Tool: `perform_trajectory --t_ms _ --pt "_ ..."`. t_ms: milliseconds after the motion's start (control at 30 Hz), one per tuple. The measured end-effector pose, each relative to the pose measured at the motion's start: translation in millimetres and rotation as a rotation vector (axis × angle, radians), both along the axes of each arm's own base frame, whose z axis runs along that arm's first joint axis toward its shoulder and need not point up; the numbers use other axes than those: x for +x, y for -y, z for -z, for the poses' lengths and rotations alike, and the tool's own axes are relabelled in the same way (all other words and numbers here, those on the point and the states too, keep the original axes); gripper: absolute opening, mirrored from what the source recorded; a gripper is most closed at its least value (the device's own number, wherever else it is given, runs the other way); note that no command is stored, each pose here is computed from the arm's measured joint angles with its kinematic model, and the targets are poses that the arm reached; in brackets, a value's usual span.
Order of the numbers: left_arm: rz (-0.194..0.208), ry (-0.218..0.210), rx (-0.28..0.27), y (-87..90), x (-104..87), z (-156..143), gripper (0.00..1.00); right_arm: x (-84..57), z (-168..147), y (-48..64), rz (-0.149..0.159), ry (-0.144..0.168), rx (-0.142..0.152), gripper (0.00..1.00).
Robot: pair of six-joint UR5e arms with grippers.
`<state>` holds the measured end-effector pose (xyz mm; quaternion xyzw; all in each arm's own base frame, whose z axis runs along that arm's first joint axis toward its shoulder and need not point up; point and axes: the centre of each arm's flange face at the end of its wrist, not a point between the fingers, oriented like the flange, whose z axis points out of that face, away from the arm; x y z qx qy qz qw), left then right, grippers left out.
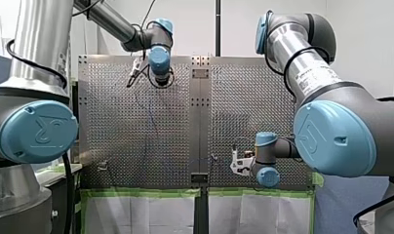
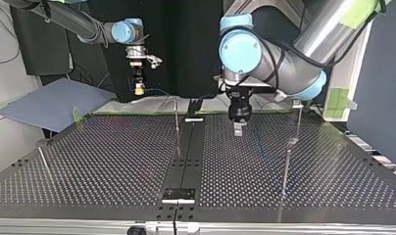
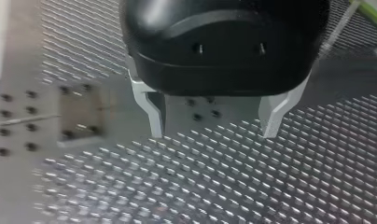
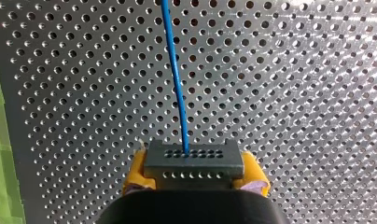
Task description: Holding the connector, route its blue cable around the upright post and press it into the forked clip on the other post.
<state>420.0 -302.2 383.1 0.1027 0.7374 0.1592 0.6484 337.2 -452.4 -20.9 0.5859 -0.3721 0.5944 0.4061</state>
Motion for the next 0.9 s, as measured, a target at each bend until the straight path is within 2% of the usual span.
perform_trajectory --t_ms 133,400,567,800,900 --pt "-0.041 -0.011 0.046 -2.8 10.2 13.6 1.00 0.0 0.0 0.0 0.000 0.000 0.000 0.00" --pt "-0.117 -0.008 0.115 -15.8 20.3 16.4 1.00 0.1 -0.1 0.0 0.000 0.000 -0.001 0.00" --pt "-0.130 -0.006 0.145 -20.8 24.7 15.4 1.00 0.1 -0.2 0.2 0.000 0.001 -0.002 0.00" --pt "-0.121 -0.004 0.194 -24.0 30.0 13.8 1.00 0.2 -0.5 0.4 0.000 0.003 -0.004 0.00" --pt "-0.121 0.004 0.199 -24.7 33.5 10.0 1.00 0.3 -0.5 0.4 -0.001 0.003 -0.004 0.00"
